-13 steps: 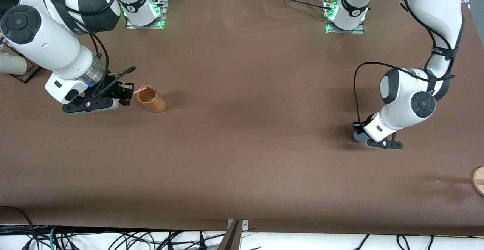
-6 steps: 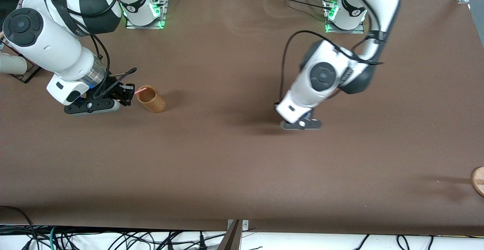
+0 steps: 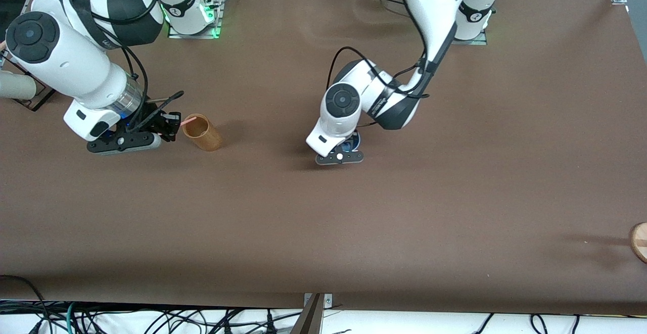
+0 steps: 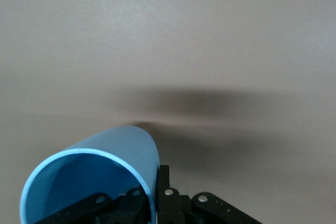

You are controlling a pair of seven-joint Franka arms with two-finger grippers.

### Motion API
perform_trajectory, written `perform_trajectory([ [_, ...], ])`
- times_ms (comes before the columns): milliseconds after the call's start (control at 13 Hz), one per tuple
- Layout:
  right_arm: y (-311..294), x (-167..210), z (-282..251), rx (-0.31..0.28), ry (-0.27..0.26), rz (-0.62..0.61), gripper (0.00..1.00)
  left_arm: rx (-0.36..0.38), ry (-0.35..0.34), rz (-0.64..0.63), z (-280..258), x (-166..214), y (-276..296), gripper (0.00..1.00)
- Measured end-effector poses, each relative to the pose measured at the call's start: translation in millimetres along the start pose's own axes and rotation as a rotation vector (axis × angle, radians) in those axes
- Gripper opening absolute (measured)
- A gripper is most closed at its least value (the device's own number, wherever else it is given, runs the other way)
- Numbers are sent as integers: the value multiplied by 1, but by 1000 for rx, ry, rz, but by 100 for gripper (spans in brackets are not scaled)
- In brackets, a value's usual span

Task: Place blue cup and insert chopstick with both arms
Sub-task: 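Move the blue cup to the table center with the left gripper, then open the left gripper off the cup while the right gripper brings the chopstick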

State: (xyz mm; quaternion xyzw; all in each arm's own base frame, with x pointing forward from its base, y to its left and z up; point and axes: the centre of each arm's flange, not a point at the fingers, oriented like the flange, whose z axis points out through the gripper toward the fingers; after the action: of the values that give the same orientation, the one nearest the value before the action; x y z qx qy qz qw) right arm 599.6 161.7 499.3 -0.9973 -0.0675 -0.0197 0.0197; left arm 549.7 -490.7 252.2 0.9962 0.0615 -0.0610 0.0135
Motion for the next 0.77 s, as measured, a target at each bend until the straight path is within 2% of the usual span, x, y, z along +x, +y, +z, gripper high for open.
perform_trajectory([
  [308,-1,0,-1,1,1,0,8,-4,13,-40,16,1,10,5],
  [385,-3,0,-3,2,4,5,8,-8,18,-43,15,2,10,11],
  [538,-19,-2,-7,10,12,35,8,-22,33,-48,7,7,11,30],
  [769,-54,-6,-17,26,29,83,8,-5,14,-64,-37,13,2,61],
])
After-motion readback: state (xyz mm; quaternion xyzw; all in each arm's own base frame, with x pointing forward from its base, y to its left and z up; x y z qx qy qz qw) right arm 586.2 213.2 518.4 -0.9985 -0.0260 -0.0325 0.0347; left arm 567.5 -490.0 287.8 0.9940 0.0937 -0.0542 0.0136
